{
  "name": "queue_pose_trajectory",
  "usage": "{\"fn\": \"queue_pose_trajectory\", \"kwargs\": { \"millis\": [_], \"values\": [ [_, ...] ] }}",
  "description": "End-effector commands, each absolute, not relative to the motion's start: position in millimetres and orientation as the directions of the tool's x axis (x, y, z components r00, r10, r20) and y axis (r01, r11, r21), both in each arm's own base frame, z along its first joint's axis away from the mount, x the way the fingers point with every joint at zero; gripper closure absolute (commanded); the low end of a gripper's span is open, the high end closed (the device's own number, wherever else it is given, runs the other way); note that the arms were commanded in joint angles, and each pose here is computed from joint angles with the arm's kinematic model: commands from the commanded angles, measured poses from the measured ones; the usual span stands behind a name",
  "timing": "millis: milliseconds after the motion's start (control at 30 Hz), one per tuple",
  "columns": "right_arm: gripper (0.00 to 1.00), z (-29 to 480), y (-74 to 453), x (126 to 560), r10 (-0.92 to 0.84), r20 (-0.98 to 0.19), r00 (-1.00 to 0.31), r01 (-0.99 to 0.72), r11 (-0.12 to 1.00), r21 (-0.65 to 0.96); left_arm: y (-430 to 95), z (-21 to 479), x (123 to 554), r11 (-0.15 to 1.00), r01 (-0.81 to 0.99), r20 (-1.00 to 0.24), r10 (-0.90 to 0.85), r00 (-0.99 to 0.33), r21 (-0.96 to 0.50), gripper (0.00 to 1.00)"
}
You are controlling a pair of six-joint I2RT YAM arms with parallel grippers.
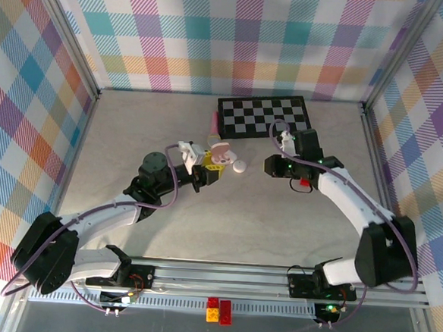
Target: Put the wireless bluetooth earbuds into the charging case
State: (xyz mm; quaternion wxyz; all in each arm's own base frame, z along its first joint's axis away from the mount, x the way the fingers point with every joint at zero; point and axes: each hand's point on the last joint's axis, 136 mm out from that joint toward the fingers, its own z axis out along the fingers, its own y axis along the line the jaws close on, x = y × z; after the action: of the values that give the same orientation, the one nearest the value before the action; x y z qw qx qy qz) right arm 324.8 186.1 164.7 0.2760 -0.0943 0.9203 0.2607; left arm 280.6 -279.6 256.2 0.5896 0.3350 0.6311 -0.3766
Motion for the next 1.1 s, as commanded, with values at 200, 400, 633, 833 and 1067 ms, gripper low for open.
{"fn": "queue_pose_trajectory", "kwargs": {
  "millis": [200, 400, 633, 833, 1067],
  "values": [
    [0.81, 259, 201, 288, -0.06, -0.683, -0.728, -0.409, 0.837, 0.362, -290, 284, 306, 0.575, 0.818, -0.995, -0.066, 0.068, 0.018, 0.67],
    [0.82, 305, 234, 281, -0.087, -0.765, -0.639, -0.509, 0.793, 0.335, -299, 285, 307, 0.59, 0.804, -0.994, -0.025, 0.104, 0.069, 0.67],
    [0.81, 323, 276, 280, -0.148, -0.799, -0.583, -0.605, 0.735, 0.305, -302, 285, 308, 0.599, 0.797, -0.994, -0.023, 0.109, 0.074, 0.67],
    [0.82, 329, 302, 285, -0.148, -0.815, -0.56, -0.645, 0.695, 0.317, -302, 288, 306, 0.595, 0.801, -0.994, -0.025, 0.103, 0.067, 0.67],
    [0.81, 329, 317, 289, -0.166, -0.819, -0.55, -0.667, 0.677, 0.311, -301, 291, 305, 0.594, 0.801, -0.994, -0.029, 0.107, 0.069, 0.67]
  ]
}}
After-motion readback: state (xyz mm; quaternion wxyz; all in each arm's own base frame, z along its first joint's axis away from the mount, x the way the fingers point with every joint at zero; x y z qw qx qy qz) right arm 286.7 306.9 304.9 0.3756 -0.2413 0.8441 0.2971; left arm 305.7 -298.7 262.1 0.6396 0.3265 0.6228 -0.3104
